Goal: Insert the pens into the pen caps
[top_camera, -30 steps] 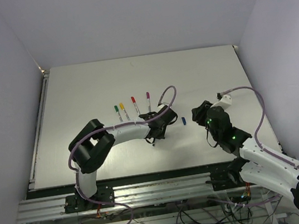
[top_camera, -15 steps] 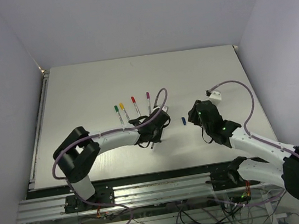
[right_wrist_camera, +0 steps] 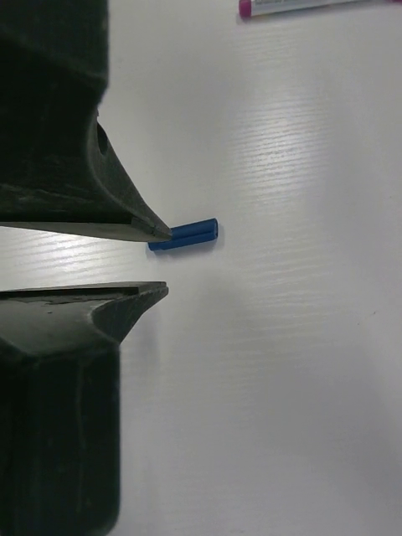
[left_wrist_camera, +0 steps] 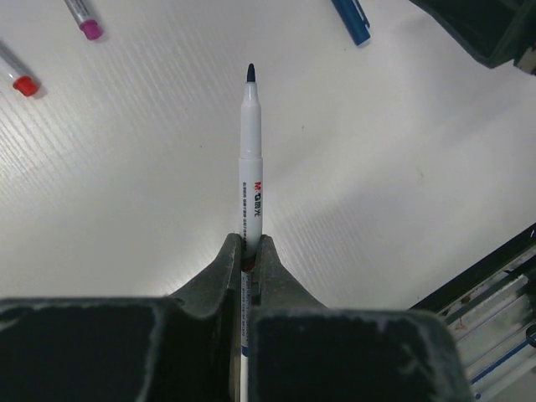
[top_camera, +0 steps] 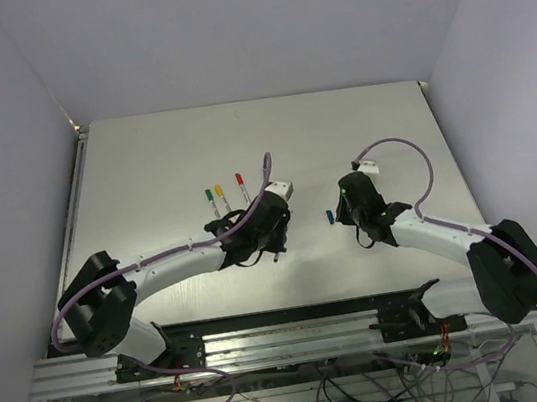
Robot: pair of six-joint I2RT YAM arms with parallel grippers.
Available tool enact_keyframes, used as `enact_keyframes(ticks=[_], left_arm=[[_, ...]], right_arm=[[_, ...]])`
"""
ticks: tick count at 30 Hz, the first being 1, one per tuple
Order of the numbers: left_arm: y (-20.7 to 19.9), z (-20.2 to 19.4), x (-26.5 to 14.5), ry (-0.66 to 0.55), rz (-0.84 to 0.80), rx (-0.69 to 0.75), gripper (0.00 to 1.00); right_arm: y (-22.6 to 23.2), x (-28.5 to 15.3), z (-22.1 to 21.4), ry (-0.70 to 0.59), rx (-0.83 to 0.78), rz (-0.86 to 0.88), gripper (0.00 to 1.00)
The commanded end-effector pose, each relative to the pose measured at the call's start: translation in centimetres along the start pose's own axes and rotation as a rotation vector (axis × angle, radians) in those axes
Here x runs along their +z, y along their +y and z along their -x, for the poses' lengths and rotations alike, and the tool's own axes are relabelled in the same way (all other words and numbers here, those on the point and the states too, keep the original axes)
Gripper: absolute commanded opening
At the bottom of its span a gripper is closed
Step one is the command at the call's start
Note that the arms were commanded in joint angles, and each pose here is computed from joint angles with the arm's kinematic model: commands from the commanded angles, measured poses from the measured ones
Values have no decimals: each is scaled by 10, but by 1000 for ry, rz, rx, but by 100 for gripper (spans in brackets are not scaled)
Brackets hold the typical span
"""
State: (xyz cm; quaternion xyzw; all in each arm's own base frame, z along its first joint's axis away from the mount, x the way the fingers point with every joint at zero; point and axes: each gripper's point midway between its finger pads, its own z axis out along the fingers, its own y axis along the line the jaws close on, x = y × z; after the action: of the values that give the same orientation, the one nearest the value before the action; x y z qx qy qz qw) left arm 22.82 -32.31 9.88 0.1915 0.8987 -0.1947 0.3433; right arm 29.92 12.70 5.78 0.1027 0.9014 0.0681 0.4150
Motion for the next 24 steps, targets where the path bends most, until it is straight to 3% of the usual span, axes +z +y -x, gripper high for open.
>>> enact_keyframes(ticks=[1, 8, 24], left_arm=[[-8, 4, -3, -21, -62, -39, 7], [-6, 4, -2, -30, -75, -64, 7], [-7, 5, 1, -25, -104, -90, 7]], right_arm=[[9, 10, 9, -1, -34, 35, 27], [8, 22, 2, 38, -59, 57, 37], [22, 36, 4, 45, -87, 164, 35]])
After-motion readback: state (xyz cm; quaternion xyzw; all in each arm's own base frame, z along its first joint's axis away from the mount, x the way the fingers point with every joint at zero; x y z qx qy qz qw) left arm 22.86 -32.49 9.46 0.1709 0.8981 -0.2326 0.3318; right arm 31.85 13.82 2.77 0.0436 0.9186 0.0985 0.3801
